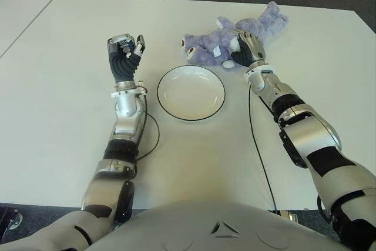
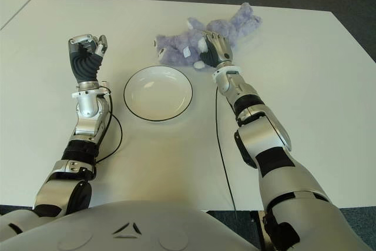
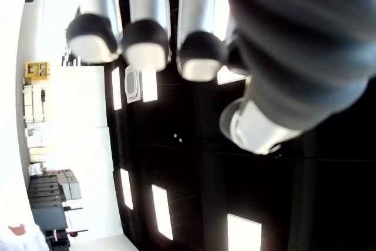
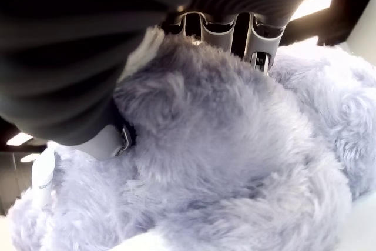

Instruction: Put the doll into the plate.

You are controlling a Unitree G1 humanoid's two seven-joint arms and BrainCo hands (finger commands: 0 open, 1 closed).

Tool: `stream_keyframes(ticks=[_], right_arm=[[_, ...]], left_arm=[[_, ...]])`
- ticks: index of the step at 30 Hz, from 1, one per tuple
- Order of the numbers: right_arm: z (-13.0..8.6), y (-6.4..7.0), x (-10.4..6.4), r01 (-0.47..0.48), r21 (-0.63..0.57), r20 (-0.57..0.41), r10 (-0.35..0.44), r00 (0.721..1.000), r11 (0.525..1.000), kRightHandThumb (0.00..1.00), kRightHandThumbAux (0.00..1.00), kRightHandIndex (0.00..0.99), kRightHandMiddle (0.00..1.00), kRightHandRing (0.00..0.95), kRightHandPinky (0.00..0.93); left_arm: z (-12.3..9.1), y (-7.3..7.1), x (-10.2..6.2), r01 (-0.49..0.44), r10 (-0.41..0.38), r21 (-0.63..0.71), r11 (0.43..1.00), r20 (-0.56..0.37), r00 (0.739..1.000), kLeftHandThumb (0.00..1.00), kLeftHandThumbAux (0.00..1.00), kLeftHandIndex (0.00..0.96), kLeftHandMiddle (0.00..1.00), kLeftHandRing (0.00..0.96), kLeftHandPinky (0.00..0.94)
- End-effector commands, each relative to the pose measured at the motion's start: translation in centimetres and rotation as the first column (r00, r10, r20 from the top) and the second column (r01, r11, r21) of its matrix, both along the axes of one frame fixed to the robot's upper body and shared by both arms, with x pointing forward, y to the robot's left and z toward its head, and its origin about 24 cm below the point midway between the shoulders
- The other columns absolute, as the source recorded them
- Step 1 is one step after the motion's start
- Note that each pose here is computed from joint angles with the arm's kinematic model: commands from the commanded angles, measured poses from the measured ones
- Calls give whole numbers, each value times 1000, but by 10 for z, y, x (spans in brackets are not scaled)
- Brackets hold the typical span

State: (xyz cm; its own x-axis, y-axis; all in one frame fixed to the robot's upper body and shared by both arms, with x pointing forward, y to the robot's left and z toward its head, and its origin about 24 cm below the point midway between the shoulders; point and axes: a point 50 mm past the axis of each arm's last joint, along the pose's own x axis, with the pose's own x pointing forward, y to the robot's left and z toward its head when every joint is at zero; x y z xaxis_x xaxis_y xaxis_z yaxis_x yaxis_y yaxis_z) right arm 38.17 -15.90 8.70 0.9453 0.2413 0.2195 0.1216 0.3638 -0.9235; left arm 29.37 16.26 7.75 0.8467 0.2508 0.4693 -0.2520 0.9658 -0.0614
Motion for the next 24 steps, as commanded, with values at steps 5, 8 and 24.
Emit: stream_keyframes(ticks=[5,8,24], right_arm=[[-38,-12,-14,85,34,-183,-77,980,996,1000,668,394,475,466,475],[-38,-13,-14,101,53,-187,-89,978,993,1000,664,406,502,508,454],[-24,-22,-7,221,266,-191,-173,966,938,1000,668,370,485,504,467]], left_arm=[[-55,2,-24,-10,9,-5,1000,-220,975,501,807,855,901,904,886],[-55,2,-24,-10,9,-4,1000,-221,975,500,807,855,901,904,887],[-56,1,-24,-3,2,-1,1000,-231,973,493,808,857,902,905,887]])
